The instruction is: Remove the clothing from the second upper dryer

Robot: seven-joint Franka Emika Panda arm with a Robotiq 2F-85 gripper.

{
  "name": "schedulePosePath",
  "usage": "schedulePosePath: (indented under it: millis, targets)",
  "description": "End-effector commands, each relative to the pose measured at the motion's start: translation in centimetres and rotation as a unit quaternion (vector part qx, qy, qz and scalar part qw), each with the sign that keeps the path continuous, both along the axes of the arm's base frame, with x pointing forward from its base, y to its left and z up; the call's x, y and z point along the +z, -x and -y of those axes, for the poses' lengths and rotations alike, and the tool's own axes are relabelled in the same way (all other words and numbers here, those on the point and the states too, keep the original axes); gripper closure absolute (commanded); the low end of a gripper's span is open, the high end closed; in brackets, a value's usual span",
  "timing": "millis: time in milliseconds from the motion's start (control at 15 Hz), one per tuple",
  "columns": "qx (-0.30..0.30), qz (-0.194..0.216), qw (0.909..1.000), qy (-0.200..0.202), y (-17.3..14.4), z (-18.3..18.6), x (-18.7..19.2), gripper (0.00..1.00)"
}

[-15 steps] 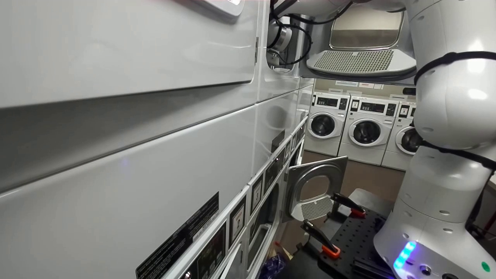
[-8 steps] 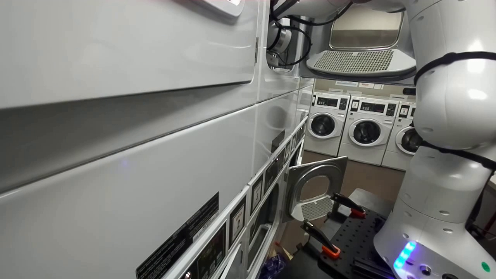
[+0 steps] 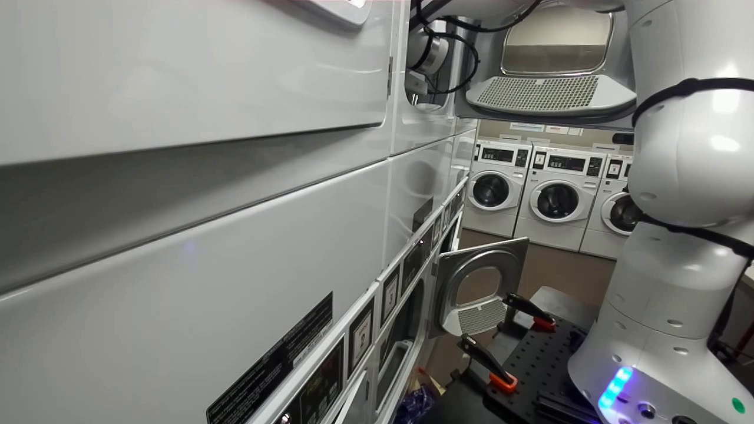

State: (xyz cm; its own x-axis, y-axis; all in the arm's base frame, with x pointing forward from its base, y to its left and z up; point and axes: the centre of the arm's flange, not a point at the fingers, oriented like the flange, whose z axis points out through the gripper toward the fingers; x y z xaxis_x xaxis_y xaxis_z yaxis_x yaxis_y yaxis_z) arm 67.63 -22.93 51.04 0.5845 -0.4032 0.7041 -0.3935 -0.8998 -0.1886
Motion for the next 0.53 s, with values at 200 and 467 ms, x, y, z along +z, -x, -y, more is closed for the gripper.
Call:
schedulePosePath:
  millis: [200, 467]
  targets:
    - [-0.005, -0.084, 0.9963, 0.017, 7.7, 0.5, 6.5, 0.99]
    - [0.013, -0.157, 0.9873, 0.018, 12.7, 1.5, 9.8, 0.99]
